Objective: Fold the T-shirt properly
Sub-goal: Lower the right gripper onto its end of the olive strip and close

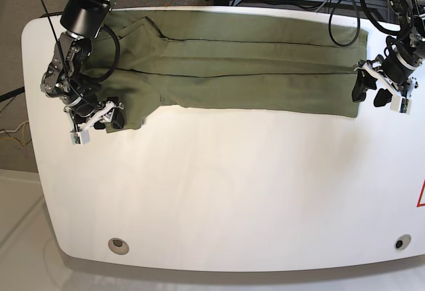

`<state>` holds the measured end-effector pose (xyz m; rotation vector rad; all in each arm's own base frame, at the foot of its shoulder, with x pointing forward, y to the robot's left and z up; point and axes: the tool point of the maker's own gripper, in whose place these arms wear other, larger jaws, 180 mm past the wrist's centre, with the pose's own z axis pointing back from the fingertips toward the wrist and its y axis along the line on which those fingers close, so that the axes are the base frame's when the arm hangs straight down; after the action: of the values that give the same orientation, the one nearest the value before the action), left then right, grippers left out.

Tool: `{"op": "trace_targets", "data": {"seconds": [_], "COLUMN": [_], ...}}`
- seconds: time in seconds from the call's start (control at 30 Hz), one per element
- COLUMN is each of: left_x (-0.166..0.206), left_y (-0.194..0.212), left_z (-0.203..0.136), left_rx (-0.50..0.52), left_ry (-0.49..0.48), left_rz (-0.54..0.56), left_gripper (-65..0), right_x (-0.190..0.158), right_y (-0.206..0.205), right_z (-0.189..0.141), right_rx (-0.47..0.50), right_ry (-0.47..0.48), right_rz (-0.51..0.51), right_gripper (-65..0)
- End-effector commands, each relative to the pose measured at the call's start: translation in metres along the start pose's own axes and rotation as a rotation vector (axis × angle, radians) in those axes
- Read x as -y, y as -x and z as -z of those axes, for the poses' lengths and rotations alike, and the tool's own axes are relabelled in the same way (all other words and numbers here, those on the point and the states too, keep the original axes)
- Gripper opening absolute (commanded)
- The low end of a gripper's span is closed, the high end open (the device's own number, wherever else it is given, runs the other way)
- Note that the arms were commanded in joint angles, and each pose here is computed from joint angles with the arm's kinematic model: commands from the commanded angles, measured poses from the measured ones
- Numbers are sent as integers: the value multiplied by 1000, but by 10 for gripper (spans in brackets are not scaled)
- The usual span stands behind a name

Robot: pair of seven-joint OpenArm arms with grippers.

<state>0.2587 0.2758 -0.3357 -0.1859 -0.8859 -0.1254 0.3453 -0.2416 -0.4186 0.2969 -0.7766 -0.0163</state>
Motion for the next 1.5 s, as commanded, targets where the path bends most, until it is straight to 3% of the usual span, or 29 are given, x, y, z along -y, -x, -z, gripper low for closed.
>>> {"op": "trace_targets", "data": {"seconds": [0.0, 0.2, 0.27, 0.43, 0.87, 1.47], "left_x": [-2, -2, 0, -1, -2, -1], "left_y": [-14, -13, -13, -13, -11, -16], "left_z": [-3, -3, -3, -3, -3, -3], "left_rx": [39, 37, 43, 41, 34, 54], "left_ry": [1, 2, 6, 5, 4, 4], "left_rz": [20, 19, 14, 13, 11, 11], "left_gripper": [-289, -291, -289, -291, -288, -286], "right_x": [3, 1, -7, -14, -47, -104], "right_y": [-4, 2, 3, 2, -39, -11], "right_z": [-3, -2, 2, 1, -44, -103], "right_rx": [-7, -23, -34, -48, -2, 34], "right_ry": [8, 4, -7, -20, -41, -191], "right_rz": [-10, -16, -20, -36, -216, -279], "right_gripper": [-323, -379, -502, -650, -650, -650]}}
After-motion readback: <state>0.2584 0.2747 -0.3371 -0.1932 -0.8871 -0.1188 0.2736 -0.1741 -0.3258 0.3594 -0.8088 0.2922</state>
